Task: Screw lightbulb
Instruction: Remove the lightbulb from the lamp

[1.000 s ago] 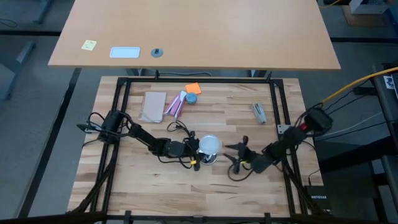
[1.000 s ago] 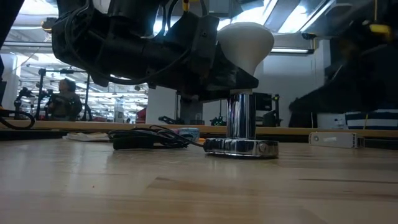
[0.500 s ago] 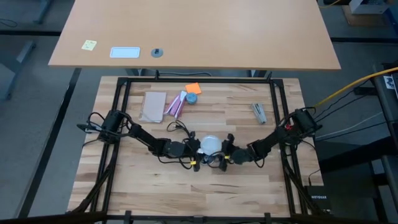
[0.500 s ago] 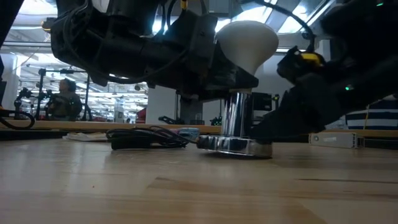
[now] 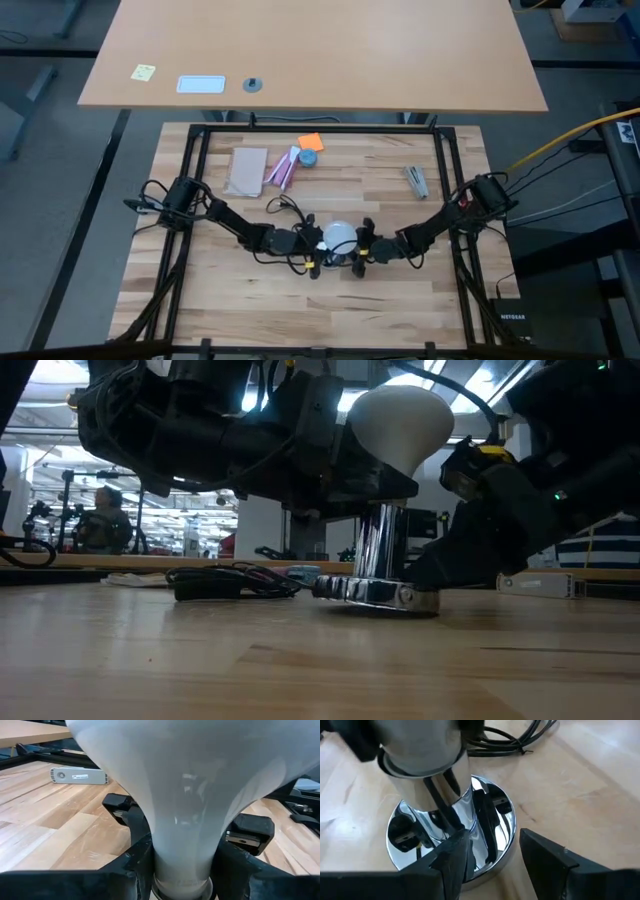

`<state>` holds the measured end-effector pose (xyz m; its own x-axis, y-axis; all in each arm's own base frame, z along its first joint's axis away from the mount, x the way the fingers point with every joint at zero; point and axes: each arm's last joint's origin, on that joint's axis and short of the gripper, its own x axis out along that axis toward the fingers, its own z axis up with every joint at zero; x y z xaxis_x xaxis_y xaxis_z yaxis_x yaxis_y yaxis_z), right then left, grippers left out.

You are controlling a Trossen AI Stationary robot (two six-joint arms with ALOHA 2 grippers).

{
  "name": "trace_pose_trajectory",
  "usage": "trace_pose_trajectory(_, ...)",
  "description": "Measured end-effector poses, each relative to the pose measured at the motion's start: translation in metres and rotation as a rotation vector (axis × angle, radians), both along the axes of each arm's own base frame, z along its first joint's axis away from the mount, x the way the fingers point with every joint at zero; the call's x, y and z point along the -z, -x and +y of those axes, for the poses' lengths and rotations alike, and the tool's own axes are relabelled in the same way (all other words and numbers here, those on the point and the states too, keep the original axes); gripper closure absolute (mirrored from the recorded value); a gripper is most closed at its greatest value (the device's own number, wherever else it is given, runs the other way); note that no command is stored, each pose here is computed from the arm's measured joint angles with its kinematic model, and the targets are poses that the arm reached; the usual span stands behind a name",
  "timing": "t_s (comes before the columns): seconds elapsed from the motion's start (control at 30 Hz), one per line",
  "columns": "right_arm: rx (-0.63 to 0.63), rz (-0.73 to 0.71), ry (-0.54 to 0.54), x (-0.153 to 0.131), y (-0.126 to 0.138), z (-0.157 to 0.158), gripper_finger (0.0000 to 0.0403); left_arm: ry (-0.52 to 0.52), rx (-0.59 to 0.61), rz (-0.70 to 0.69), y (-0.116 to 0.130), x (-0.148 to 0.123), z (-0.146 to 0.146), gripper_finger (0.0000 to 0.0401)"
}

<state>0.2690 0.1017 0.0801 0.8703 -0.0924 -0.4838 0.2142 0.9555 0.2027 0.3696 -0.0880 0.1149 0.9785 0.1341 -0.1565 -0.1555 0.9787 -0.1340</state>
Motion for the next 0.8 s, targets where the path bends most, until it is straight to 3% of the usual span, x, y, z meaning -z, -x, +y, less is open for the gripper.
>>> trace_pose_trajectory(0.37, 0.017, 0.006, -0.114, -0.006, -0.006, 0.024, 0.0214, -0.001, -0.001, 0.023, 0.0, 0.001, 0.0, 0.0255)
trace_pose_trajectory(0.63, 0.091, 0.024, -0.105, -0.015, -0.016, 0.038, 0.0214, 0.007, -0.023, 0.023, 0.001, 0.002, 0.0, 0.025)
trace_pose_trajectory(0.8, 0.07, -0.008, -0.126, -0.027, -0.026, 0.05, 0.0214, -0.009, -0.04, 0.035, 0.0, 0.003, 0.003, 0.025)
